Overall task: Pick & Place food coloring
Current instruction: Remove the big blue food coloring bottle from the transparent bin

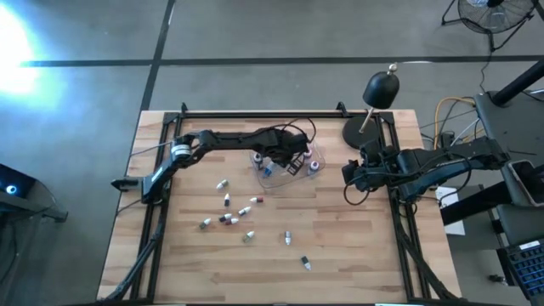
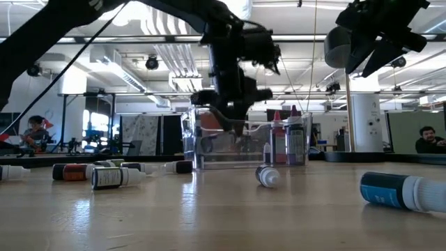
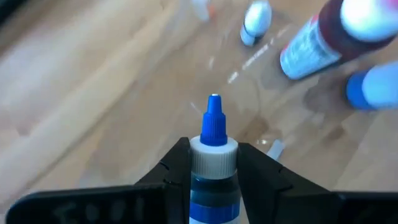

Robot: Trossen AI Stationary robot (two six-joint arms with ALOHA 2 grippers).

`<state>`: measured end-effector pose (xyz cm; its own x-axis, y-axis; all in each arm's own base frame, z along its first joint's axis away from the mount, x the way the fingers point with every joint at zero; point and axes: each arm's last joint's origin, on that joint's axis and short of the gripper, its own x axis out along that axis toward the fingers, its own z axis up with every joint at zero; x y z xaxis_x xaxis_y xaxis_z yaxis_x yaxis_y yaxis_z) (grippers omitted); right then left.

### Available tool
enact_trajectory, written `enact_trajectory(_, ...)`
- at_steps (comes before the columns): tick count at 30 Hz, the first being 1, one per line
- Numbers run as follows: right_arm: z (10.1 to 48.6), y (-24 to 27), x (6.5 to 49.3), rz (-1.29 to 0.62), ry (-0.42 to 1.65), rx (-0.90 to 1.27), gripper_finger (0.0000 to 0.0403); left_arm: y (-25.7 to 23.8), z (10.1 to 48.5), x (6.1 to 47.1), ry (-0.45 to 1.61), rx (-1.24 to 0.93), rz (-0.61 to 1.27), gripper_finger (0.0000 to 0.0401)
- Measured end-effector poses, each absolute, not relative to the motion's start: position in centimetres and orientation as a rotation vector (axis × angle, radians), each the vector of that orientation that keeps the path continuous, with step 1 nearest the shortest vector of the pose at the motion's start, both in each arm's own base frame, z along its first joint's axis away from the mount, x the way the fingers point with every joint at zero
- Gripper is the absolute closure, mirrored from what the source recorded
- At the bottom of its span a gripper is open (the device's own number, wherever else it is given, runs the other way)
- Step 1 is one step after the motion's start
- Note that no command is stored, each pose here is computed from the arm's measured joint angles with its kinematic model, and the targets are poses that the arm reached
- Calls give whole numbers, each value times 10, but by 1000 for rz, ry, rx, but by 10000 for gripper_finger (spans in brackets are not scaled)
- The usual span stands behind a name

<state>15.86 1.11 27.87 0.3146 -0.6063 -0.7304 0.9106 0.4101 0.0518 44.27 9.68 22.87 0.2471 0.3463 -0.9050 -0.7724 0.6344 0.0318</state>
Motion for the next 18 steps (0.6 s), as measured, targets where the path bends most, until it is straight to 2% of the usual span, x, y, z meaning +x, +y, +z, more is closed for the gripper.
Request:
enact_trajectory(6, 279, 10, 158, -1072, 681, 490, 177, 86, 268, 433, 930, -418, 862, 332)
enact_trajectory(10, 279, 10, 158, -1083, 672, 474, 177, 72, 301, 427, 763, -356, 899, 332)
enact_trajectory(18, 280, 10, 156, -1078, 678, 464, 177, 26, 352, 424, 451, -205, 804, 332)
